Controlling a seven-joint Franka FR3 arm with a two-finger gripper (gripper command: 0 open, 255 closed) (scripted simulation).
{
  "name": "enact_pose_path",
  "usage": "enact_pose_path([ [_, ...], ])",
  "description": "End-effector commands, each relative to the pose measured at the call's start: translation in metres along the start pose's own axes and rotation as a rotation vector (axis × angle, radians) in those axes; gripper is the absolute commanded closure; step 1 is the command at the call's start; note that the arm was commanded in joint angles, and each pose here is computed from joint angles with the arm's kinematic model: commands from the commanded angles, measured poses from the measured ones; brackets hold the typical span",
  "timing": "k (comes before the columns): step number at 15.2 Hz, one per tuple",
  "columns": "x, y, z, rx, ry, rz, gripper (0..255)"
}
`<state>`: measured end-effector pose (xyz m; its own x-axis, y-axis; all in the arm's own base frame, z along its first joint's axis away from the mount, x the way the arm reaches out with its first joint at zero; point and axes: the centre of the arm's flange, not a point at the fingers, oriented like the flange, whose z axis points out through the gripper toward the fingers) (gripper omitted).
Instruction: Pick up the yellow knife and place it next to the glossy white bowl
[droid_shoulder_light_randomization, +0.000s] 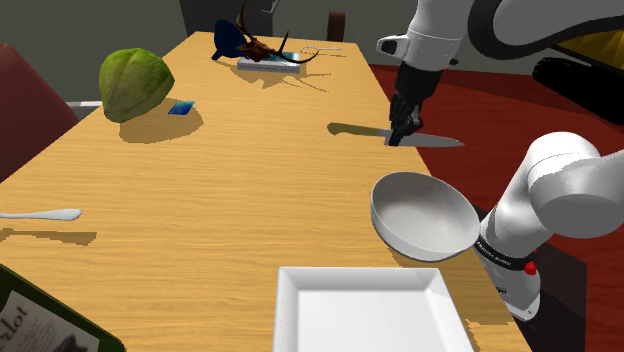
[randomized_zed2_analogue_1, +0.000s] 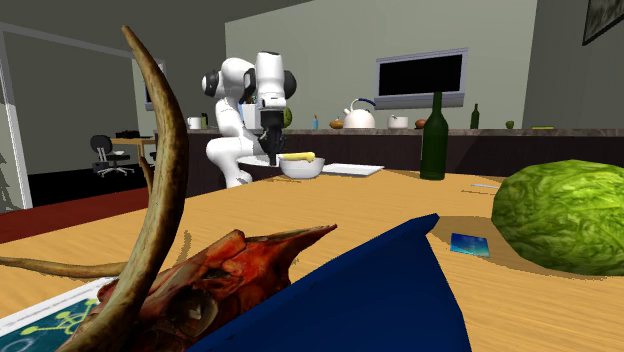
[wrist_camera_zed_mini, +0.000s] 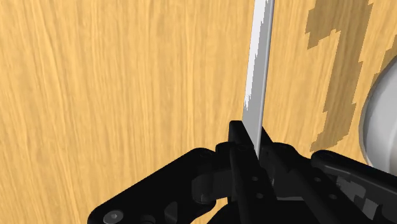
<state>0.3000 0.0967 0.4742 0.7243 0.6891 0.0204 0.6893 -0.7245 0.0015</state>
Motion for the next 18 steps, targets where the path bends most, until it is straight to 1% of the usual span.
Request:
enact_pose_path([
  [1,0.001,0.001,0.011,0.0,0.0,0.0,255],
  [9,0.0,0.001,0.052,0.0,0.0,0.0,255],
  [16,0.0,0.001,0.052,0.0,0.0,0.0,255],
  [17,0.0,0.001,0.052,0.0,0.0,0.0,0],
  [18,0.0,0.001,0.052,0.0,0.0,0.0,0],
])
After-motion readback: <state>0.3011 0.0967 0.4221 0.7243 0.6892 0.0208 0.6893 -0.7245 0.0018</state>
